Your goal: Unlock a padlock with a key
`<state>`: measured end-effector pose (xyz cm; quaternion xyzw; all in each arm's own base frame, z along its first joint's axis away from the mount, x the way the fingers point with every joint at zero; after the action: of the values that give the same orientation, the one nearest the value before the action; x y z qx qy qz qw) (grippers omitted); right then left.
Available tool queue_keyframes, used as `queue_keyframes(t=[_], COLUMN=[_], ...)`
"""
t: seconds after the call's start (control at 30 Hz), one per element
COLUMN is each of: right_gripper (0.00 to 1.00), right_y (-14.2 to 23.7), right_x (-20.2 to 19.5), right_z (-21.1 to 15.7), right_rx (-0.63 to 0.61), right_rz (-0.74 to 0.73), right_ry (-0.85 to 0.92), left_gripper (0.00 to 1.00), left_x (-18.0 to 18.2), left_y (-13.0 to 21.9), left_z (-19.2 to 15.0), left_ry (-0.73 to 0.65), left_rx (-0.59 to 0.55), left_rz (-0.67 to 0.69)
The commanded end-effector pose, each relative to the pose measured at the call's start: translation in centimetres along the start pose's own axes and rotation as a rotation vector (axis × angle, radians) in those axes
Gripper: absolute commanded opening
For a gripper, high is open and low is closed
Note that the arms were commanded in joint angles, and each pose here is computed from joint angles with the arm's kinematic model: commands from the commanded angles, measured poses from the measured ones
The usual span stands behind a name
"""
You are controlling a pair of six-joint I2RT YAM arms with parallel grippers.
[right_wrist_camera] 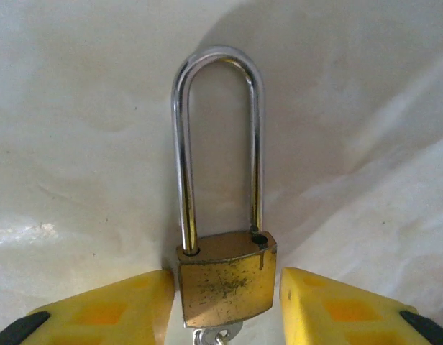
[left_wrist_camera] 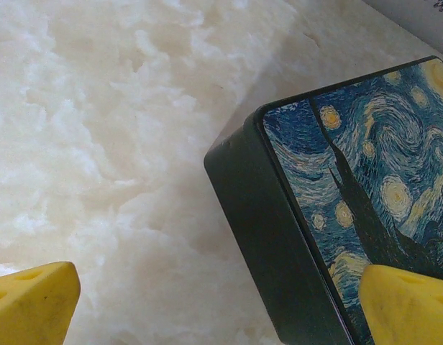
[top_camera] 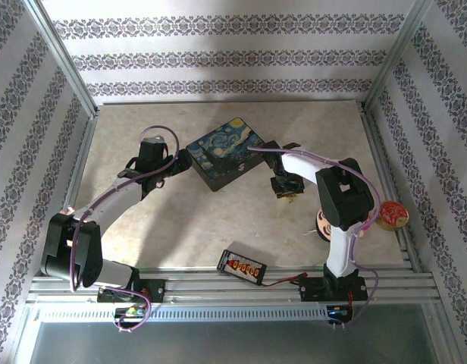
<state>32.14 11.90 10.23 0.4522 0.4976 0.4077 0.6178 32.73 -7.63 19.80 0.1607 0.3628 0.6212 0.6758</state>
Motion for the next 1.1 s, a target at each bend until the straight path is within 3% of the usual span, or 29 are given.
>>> queue_keyframes(t=[0.0,0.23,0.53,0.8,1.07], right_gripper=[0.47,0.5,0.49,0.48,0.43], right_y=[-0.1,3.3,8.6,9.7,8.0], right_x=[2.2,1.1,1.1,2.6,4.4], right_z=[0.0,1.2,7.1,12.7,15.4], right_rx=[0.016,-0.068,-0.266,-0.376,-0.321], right_rz=[0.093,0.15,0.493,0.648,0.713], right_ry=[-0.002,-0.038,-0.116,-0.135,-0.15], left_gripper=[0.99,0.99,0.98,0.94,0.84], left_x=[0.3,0.1,-0.7,-1.6,-2.6], left_y=[0.3,0.5,-0.2,-1.2,-2.8], left_z=[0.0,0.1,-0.1,-0.4,-0.8], left_ry=[0.024,0.029,0.09,0.123,0.139], left_rx=[0.007,0.003,0.015,0.037,0.077], left_rz=[-0.003,-0.023,-0.119,-0.189,-0.25])
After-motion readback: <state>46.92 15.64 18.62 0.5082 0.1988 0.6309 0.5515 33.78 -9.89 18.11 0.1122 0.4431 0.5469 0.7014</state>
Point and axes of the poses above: each hand's point on the last joint's axis, 136 mm out from that joint toward the fingers, its own y axis back along the fingers, its own x axis along the line the jaws close on, z = x × y, the point moved 9 cm from there along y, back along the fingers, and after that the axes turned 13 degrees about -y, right-handed, at the moved point
